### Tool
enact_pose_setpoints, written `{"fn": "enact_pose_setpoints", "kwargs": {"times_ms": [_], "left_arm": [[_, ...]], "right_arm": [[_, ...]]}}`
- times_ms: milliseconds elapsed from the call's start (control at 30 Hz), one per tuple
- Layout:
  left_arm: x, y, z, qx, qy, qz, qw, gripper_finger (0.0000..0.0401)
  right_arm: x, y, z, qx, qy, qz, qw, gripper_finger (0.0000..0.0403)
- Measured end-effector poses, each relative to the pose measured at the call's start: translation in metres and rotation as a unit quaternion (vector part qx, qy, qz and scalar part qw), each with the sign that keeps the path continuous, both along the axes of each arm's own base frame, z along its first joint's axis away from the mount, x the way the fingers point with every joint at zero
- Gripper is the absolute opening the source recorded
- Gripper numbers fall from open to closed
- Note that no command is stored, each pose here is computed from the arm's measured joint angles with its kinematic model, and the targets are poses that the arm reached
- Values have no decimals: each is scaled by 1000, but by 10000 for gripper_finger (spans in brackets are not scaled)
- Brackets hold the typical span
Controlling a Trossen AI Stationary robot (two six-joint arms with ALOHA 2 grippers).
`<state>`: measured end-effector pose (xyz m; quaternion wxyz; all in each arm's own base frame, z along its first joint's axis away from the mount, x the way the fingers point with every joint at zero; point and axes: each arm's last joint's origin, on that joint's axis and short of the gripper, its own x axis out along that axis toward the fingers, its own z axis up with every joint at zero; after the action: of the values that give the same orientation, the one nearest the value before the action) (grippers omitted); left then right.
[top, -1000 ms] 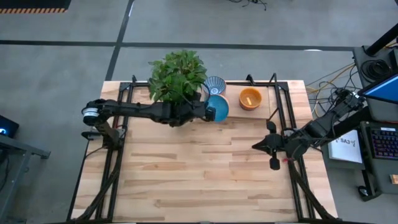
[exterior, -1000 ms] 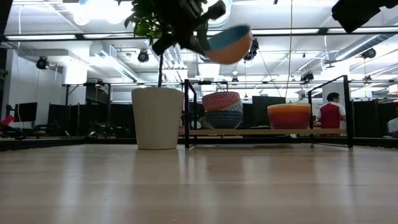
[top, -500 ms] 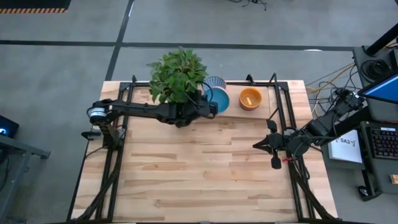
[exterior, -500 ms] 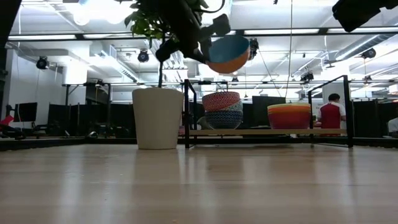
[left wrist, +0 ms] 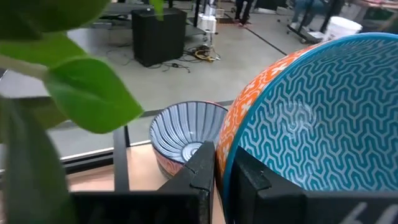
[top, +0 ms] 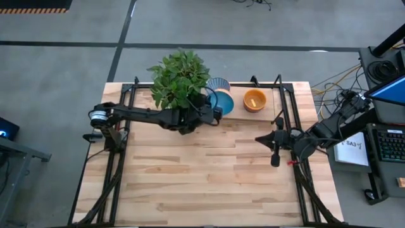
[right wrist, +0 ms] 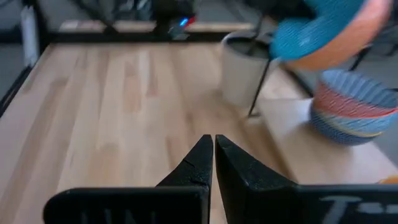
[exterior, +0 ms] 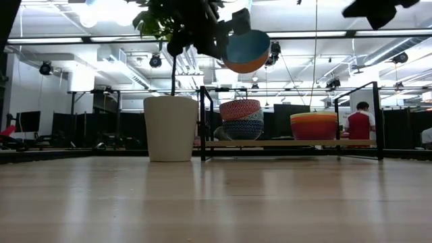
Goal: Place and stack bowls onto a shelf
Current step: Stack the blue patterned bowl on the dark blue patterned bowl on the shelf
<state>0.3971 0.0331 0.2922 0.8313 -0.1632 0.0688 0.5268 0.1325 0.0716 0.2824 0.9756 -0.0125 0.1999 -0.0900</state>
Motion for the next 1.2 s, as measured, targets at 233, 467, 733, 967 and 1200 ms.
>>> {"fn": "enact_pose_setpoints", "kwargs": {"times_ms": [233, 467, 733, 967, 1200], "left_arm": [[1, -31, 0, 22, 39, -52, 998, 8], [-1, -56, -3, 39, 85, -94, 991, 8], [-2, -68, -6, 41, 96, -108, 989, 8], [0, -71, -12, 41, 103, -113, 987, 8], [0, -76, -12, 41, 109, -126, 985, 8]], "right_arm": [[18, 11, 8, -13, -61, -17, 998, 28], [49, 19, 19, -51, -101, -93, 989, 107], [90, 21, 29, -90, -87, -182, 975, 165], [122, 21, 36, -90, -67, -225, 968, 163], [137, 9, 32, -92, 9, -285, 954, 143]]}}
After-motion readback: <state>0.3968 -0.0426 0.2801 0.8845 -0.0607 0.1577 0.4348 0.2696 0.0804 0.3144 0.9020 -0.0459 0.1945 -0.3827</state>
